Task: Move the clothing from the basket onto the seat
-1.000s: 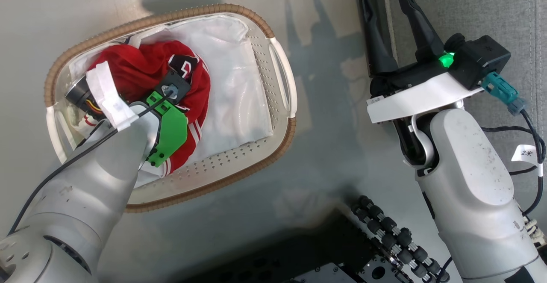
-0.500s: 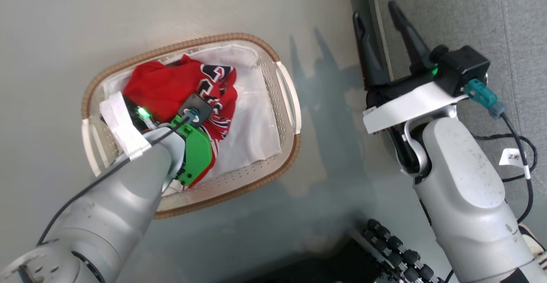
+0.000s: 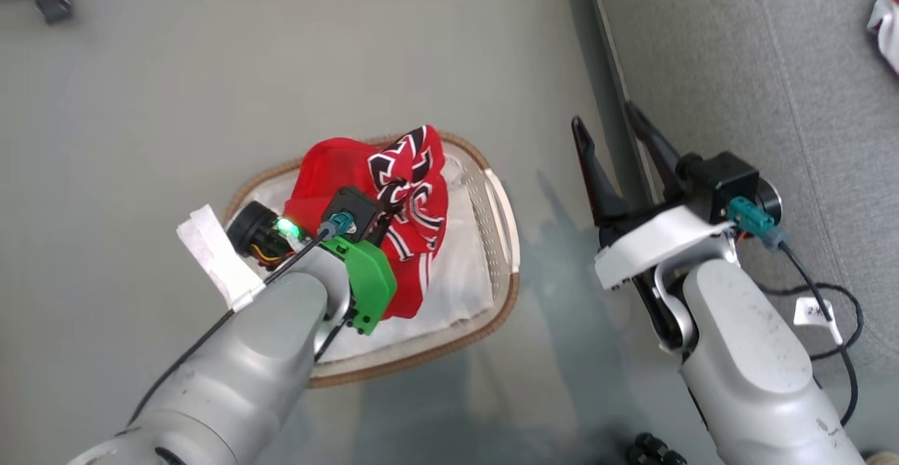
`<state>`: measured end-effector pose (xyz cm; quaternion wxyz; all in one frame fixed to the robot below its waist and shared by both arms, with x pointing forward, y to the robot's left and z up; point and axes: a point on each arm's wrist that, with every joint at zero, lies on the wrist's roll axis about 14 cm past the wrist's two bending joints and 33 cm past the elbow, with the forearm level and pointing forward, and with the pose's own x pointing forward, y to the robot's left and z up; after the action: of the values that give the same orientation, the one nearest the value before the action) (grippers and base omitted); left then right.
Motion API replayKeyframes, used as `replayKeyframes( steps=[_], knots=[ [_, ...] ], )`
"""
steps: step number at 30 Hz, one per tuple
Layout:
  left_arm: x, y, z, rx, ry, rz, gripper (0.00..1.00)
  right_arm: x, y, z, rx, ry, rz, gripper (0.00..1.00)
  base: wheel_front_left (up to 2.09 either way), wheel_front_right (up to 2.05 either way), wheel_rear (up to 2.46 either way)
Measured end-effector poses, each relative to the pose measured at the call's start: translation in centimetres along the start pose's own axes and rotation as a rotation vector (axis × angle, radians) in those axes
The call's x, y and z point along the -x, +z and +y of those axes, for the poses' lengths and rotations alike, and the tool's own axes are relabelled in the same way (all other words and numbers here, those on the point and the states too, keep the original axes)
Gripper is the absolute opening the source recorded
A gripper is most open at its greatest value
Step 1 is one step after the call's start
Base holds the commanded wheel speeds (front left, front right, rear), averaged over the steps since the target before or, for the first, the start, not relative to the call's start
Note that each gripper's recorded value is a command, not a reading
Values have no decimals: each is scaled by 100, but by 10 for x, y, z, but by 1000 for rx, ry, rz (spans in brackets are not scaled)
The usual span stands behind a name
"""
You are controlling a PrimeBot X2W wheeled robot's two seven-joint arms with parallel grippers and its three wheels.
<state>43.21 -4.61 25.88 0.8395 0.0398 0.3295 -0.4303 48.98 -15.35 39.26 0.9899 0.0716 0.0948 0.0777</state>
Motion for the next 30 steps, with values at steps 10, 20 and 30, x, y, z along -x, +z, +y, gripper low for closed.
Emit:
replayKeyframes(
  steps=[10, 20, 30],
  knots=[
    [67, 82, 4, 112, 155, -312, 0, 40, 24, 27, -10, 37, -44, 100, 0, 0, 0],
    [130, 133, 4, 108, 254, -542, 0, 66, 38, 45, -19, 65, -77, 100, 0, 0, 0],
    [192, 192, -8, 64, 297, -786, 0, 91, 44, 59, -23, 89, -100, 100, 0, 0, 0]
  ],
)
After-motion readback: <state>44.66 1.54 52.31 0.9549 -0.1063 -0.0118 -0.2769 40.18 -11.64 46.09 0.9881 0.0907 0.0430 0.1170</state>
